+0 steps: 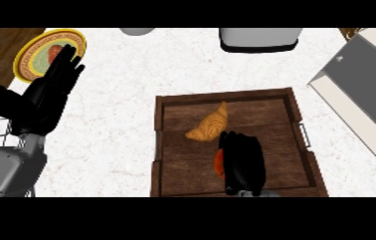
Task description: Pick the tomato from the tray and place it in the tiered shelf
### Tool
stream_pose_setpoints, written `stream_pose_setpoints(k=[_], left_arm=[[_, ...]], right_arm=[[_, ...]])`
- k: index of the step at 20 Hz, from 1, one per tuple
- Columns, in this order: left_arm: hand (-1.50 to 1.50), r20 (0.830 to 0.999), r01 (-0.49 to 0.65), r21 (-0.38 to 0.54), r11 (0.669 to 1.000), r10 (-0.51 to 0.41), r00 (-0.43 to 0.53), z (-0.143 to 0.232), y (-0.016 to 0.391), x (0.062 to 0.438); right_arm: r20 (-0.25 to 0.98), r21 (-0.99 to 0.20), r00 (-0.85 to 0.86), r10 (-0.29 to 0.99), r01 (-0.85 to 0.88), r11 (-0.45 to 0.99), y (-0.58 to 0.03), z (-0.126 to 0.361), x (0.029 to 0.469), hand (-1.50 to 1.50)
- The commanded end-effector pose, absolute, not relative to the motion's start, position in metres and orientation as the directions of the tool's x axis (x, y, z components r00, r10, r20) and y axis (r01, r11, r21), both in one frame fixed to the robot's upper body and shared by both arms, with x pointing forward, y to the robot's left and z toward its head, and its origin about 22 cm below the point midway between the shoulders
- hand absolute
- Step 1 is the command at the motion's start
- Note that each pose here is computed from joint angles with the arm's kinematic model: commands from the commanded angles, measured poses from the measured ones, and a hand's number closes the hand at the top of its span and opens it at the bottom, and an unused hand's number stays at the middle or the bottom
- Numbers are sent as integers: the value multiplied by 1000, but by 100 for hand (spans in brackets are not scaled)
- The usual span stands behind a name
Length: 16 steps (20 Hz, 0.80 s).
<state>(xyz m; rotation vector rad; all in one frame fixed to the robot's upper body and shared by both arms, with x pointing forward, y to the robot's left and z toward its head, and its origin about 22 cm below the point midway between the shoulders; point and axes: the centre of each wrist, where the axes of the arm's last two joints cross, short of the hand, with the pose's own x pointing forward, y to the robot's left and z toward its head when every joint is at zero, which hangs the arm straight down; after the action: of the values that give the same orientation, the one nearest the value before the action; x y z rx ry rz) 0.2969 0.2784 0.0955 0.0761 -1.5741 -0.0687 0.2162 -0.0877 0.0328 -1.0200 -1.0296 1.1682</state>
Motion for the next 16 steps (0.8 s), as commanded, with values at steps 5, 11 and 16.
stream_pose_setpoints(k=[5,11,16], left_arm=[[0,995,-53,84,995,-81,54,69,277,291],[0,996,-39,73,997,-71,56,79,280,288],[0,996,-54,72,996,-69,57,63,291,282]], right_arm=[[287,-907,-218,933,-376,191,-84,30,115,150],[621,-784,-223,751,-184,593,-102,109,89,150],[642,-744,-253,724,22,668,-147,165,67,150]])
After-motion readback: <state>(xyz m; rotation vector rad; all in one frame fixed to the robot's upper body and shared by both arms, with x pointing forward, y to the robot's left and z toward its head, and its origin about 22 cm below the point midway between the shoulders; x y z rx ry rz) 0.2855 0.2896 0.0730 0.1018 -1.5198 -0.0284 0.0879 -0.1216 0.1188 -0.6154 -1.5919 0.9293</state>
